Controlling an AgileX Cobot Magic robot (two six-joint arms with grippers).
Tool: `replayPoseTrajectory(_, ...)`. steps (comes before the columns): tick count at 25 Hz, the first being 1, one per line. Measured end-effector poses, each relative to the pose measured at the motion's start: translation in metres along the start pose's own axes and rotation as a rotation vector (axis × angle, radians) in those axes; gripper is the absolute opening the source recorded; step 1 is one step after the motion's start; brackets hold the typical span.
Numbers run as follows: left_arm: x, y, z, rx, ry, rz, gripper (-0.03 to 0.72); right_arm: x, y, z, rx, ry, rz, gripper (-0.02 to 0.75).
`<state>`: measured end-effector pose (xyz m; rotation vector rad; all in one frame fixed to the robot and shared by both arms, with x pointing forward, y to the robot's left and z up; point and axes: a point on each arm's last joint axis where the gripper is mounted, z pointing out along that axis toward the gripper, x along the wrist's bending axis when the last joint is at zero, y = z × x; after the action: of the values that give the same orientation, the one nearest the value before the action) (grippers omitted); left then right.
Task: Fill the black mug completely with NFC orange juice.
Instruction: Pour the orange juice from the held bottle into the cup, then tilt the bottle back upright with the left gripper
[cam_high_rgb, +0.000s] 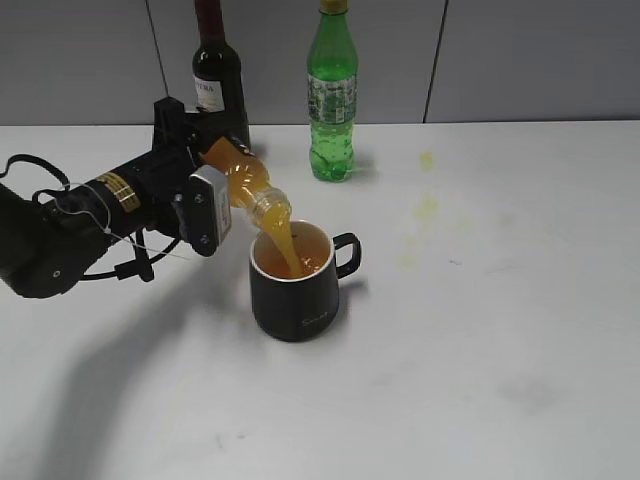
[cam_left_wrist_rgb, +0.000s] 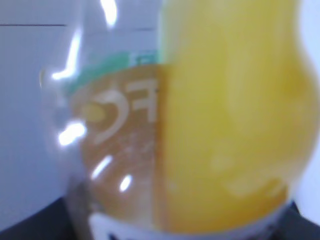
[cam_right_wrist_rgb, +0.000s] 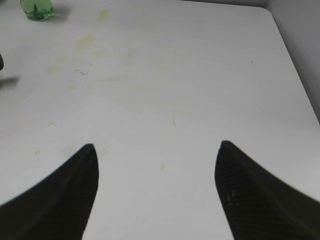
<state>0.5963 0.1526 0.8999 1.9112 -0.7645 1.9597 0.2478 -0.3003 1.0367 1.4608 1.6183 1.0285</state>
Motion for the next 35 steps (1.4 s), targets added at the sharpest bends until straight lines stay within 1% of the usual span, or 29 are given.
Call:
replayPoseTrajectory(3, 0.0001, 0.0000, 0.0000, 0.000, 0.001, 0.004, 0.468, 0.0000, 0.0000, 0.0000, 0.000, 0.000, 0.000, 0.553)
replayPoseTrajectory(8, 0.0009, -0.0002, 0.0002, 0.002, 0.009, 0.035, 0.468, 0.0000, 0.0000, 0.0000, 0.000, 0.000, 0.000, 0.553)
replayPoseTrajectory(13, 0.0029, -0.0004, 0.0002, 0.004, 0.031, 0.049, 0.468, 0.0000, 0.0000, 0.0000, 0.000, 0.000, 0.000, 0.553)
replayPoseTrajectory(23, 0.0034, -0.0004, 0.0002, 0.005, 0.036, 0.090, 0.468, 0.0000, 0.0000, 0.0000, 0.000, 0.000, 0.000, 0.553)
replayPoseTrajectory(32, 0.0044, -0.0005, 0.0001, 0.007, 0.046, 0.137, 0.468, 0.0000, 0.0000, 0.0000, 0.000, 0.000, 0.000, 0.553)
replayPoseTrajectory(35, 0.0046, -0.0004, 0.0001, 0.007, 0.048, 0.165, 0.468, 0.0000, 0.0000, 0.0000, 0.000, 0.000, 0.000, 0.553)
